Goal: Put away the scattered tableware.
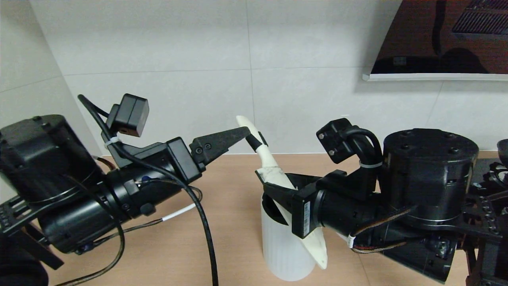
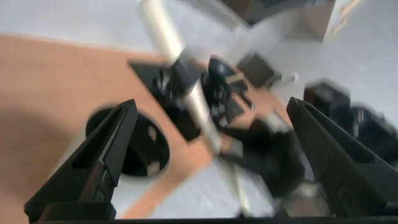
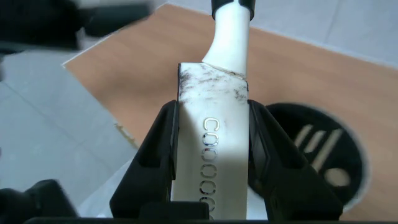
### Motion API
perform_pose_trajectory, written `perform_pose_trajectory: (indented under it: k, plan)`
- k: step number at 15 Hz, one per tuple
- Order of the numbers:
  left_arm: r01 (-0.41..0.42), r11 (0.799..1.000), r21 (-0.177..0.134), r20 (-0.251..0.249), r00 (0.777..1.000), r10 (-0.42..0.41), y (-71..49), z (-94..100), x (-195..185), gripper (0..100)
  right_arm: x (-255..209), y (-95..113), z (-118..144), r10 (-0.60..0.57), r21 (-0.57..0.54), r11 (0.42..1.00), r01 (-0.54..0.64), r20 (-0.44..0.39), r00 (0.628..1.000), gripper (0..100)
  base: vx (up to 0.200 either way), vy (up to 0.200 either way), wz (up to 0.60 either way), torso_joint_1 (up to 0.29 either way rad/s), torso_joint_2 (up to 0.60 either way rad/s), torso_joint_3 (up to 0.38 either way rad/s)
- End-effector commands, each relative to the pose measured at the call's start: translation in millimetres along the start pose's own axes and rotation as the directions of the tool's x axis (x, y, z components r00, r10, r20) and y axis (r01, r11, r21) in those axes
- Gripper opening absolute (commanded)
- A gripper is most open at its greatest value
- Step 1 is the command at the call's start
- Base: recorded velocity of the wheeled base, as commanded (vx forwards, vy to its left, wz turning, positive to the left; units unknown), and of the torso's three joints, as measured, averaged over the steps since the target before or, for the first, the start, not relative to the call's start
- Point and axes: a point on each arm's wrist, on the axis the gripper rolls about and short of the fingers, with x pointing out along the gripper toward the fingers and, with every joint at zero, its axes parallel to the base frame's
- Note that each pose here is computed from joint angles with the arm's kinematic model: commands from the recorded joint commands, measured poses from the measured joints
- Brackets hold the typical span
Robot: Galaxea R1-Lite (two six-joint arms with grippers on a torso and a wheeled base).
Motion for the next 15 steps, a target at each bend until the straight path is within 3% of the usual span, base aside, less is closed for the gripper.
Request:
perform_pose_trajectory:
  k: [1,15]
  plan:
    - [-0.025,1.000,-0.014,-0.041,0.999,0.024,10.5,-10.3,11,100,8,4,-9,0.010,-0.004,1.000,-0.010,-0.017,1.000,0,0.000,0.000,0.00,0.000,0.00,0.000]
    - [-0.020,1.000,-0.011,-0.027,0.999,0.020,23.3,-18.1,28,100,3,17,-11,0.052,0.005,0.999,-0.052,-0.008,0.999,0,0.000,0.000,0.00,0.000,0.00,0.000]
